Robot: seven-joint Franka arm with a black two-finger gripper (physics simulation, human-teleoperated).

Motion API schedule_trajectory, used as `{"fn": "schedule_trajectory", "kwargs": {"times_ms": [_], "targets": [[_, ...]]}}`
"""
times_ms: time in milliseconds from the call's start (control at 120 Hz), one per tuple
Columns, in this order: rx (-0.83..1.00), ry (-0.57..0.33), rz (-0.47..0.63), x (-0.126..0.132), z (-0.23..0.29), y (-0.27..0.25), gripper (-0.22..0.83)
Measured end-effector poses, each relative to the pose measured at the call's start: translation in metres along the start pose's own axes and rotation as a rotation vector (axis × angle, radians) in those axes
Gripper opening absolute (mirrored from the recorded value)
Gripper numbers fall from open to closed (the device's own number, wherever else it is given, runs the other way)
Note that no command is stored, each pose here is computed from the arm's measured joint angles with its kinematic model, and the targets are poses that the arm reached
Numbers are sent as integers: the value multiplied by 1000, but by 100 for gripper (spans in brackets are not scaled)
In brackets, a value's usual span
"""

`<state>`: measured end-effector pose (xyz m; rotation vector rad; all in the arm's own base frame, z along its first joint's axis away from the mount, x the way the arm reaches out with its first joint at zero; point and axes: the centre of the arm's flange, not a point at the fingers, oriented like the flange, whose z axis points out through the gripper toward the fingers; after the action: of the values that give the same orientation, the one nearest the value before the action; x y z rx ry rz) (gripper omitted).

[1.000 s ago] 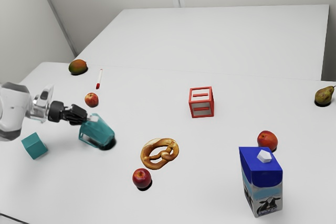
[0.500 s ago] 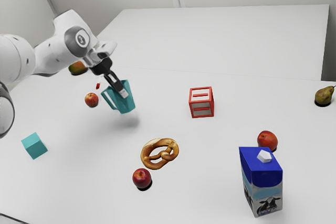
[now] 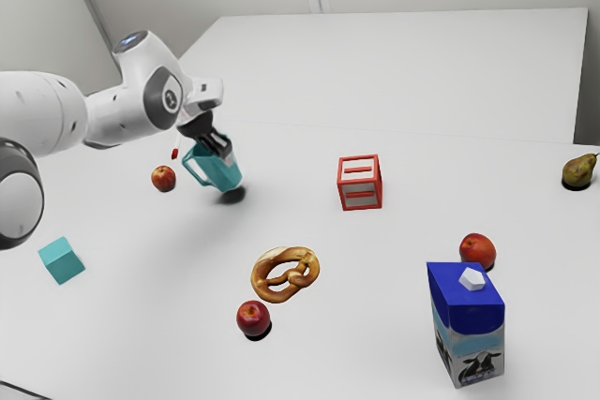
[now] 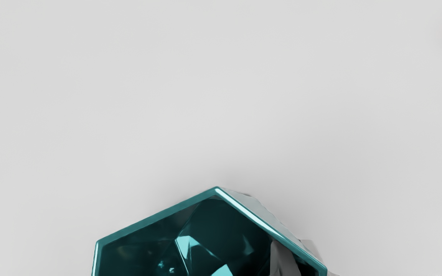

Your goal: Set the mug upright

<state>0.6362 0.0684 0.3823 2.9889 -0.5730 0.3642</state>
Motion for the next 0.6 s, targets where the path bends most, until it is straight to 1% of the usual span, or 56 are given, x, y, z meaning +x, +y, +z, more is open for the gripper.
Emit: {"fn": "schedule_trajectory", "kwargs": {"times_ms": [142, 333, 492, 600], "targets": [[-48, -57, -87, -9, 15, 0, -17], [-69, -102, -156, -13, 30, 3, -16], [-76, -114, -192, -13, 32, 5, 19], [-77, -113, -211, -12, 30, 7, 35]]}}
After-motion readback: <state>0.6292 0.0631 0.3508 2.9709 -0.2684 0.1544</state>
